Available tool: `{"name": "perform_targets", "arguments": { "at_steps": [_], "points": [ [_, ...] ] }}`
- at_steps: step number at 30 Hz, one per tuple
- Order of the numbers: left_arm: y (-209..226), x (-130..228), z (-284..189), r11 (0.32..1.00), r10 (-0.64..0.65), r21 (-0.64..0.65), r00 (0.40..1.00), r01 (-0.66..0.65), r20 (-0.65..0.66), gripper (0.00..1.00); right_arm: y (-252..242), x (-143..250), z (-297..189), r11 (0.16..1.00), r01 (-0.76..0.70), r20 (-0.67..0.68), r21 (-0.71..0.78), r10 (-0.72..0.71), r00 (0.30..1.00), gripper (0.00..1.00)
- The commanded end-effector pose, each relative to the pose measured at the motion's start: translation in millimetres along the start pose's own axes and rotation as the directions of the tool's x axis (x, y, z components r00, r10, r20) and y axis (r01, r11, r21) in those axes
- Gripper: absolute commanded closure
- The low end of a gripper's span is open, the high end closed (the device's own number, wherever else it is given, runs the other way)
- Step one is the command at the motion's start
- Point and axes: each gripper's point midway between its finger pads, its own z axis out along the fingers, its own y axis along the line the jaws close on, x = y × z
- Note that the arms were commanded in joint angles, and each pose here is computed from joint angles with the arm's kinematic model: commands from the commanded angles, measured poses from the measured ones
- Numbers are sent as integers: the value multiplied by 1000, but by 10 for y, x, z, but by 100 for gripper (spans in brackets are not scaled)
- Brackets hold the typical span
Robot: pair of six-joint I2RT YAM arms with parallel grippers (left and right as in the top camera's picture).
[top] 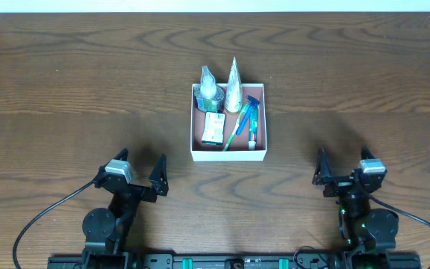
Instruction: Pack container
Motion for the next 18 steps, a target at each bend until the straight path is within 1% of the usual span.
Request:
{"name": "perform_targets", "arguments": {
  "at_steps": [1, 18],
  "points": [
    [37, 155, 7, 1000, 3, -7, 999, -4, -47, 2, -21, 21, -1, 1000, 25, -2, 15, -25, 1000, 1],
    [37, 155, 7, 1000, 3, -7, 999, -4, -47, 2, -15, 16, -2, 999, 40, 0, 12, -40, 999, 1]
  ]
}}
